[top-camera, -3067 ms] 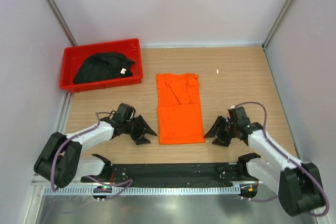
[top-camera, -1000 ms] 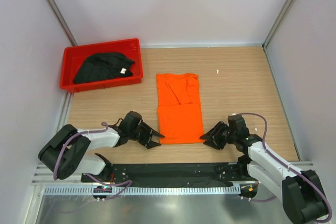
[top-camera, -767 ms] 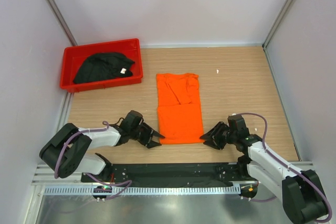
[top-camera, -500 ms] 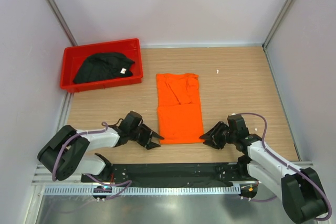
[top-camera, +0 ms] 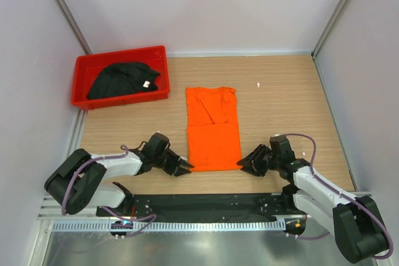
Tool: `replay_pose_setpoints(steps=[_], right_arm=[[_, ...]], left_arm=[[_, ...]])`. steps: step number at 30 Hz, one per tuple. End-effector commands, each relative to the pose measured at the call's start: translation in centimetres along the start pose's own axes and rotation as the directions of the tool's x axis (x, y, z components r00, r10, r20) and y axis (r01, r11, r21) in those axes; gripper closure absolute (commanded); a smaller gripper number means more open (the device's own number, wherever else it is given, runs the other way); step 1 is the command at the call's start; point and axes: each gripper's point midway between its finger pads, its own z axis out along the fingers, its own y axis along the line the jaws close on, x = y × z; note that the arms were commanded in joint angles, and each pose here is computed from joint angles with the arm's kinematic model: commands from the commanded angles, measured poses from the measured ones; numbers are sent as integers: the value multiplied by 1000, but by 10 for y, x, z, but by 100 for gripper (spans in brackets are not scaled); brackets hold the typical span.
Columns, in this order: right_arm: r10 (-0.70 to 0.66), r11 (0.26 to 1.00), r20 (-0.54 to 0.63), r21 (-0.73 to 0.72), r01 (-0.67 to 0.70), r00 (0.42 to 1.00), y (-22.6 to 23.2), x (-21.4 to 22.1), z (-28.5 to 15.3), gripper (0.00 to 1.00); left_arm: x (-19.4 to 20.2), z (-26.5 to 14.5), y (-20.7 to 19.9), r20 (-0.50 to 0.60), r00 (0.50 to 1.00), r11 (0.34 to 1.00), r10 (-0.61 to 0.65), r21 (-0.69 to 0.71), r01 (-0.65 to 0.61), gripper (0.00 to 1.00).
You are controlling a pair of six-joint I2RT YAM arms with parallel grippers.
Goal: Fold and stack the t-shirts
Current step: Fold the tshirt
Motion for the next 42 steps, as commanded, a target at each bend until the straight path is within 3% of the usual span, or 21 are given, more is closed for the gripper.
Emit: replay_pose_setpoints(steps=[1, 3, 4, 5, 8, 12, 17, 35, 42], right_arm=[[16, 990, 48, 141, -23, 999, -39, -3, 5, 62], [16, 992, 44, 121, -21, 999, -38, -2, 7, 74], [18, 993, 46, 117, -24, 999, -37, -3, 7, 79], [13, 993, 47, 113, -18, 999, -36, -3, 8, 90], [0, 994, 44, 113, -5, 999, -34, -2, 8, 98], [-37, 993, 28, 109, 34, 999, -28, 0, 4, 98], [-85, 991, 27, 104, 82, 996, -10, -1, -9, 98], [-117, 986, -159, 99, 134, 980, 11, 50, -51, 98], [-174, 981, -151, 58, 184, 973, 45, 50, -62, 99]], left_arm=[[-35, 5, 74, 176, 983, 970, -61, -221, 99, 75], [-38, 4, 72, 183, 982, 973, -50, -214, 90, 87], [-39, 4, 72, 181, 983, 974, -35, -215, 74, 100], [-39, 4, 72, 176, 984, 974, -26, -218, 65, 100], [-37, 4, 62, 149, 988, 974, 45, -225, -10, 100], [-35, -1, 38, 139, 976, 968, 165, -214, -133, 100], [-29, -29, 2, 160, 928, 930, 337, -209, -302, 100], [19, -67, 33, 24, 964, 947, 265, -193, -256, 100], [12, -93, -18, 127, 910, 912, 394, -177, -370, 100]])
